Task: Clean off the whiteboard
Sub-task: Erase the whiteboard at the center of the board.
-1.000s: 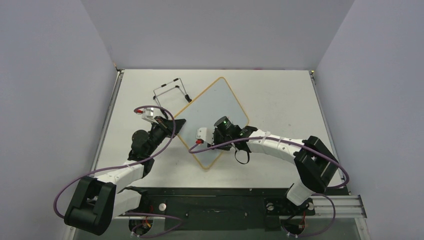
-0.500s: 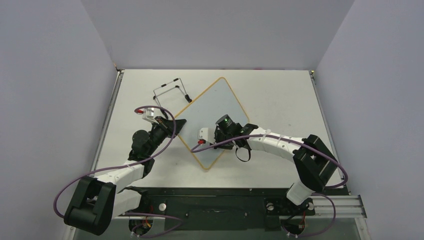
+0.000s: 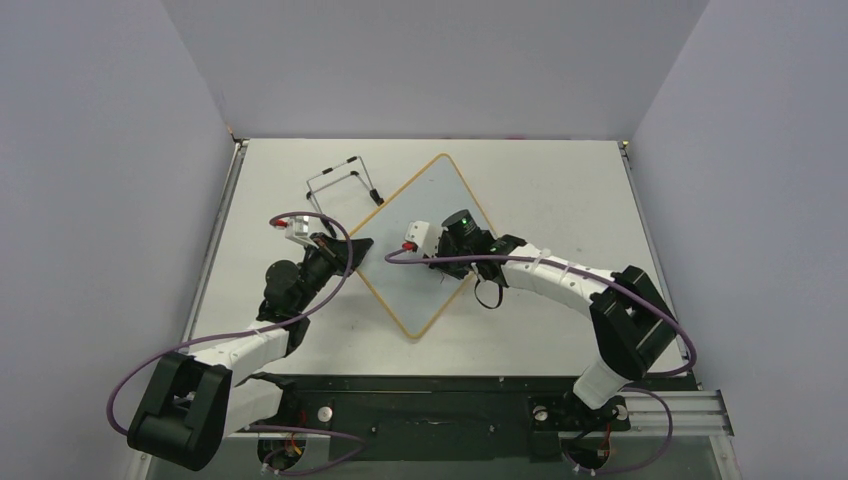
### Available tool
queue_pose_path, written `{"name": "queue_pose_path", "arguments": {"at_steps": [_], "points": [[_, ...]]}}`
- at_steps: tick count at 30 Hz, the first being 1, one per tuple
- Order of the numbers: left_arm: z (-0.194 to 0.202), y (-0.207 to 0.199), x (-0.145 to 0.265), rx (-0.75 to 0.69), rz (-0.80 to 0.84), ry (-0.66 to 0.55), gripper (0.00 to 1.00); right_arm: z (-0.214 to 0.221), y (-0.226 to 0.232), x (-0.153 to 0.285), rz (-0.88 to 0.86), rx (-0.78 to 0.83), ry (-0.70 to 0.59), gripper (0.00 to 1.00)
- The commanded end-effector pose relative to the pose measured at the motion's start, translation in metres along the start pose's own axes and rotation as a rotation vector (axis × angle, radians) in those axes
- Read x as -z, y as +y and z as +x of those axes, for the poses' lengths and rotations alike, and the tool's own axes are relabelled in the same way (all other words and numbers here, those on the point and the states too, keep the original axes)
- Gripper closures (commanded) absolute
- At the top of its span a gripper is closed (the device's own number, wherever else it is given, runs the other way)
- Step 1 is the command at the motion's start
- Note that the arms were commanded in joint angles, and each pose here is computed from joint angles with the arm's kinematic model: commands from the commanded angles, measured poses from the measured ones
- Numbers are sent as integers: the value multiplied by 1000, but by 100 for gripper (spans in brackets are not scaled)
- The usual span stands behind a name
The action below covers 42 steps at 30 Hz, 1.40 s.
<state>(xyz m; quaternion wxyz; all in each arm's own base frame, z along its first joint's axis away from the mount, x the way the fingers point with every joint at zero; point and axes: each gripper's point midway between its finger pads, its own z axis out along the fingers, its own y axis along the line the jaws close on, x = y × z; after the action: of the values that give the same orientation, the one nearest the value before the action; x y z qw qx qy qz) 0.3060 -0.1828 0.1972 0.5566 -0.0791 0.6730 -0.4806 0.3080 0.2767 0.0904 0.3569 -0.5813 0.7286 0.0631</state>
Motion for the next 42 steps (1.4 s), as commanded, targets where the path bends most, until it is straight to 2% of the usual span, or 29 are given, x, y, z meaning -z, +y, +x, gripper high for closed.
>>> {"name": "queue_pose_path", "arguments": {"at_steps": [1, 5, 9, 12, 15, 20, 23, 26, 29, 32, 34, 37, 42], "points": [[-27, -60, -1, -5, 206, -66, 100, 17, -5, -1, -28, 82, 50, 100], [-28, -60, -2, -9, 206, -66, 100, 32, 39, -3, -253, 182, 86, 100], [-27, -60, -1, -10, 207, -64, 100, 5, 53, -1, -275, 188, 16, 100], [-26, -60, -1, -11, 209, -59, 100, -21, 40, 2, -210, 118, -54, 100], [-24, -60, -1, -13, 212, -50, 100, -35, 9, 4, -81, -2, -99, 100], [-22, -60, -2, -13, 225, -43, 100, -14, -29, 5, 45, -111, -81, 100], [-20, -62, -2, -17, 235, -36, 100, 9, -30, -3, 21, -99, -16, 100], [-19, -62, -3, -25, 238, -29, 100, 26, -11, -9, -81, -23, 42, 100], [-18, -61, -3, -29, 238, -26, 100, 20, 14, -11, -174, 27, 36, 100], [-17, -61, -2, -32, 238, -21, 100, -4, 26, -5, -189, 51, -10, 100], [-17, -61, -2, -35, 239, -19, 100, -25, 23, -1, -157, 19, -58, 100], [-18, -63, -3, -36, 244, -18, 100, -46, -11, 3, -7, -129, -116, 100], [-19, -65, 0, -37, 246, -23, 100, -21, -47, 2, 93, -251, -88, 100]]}}
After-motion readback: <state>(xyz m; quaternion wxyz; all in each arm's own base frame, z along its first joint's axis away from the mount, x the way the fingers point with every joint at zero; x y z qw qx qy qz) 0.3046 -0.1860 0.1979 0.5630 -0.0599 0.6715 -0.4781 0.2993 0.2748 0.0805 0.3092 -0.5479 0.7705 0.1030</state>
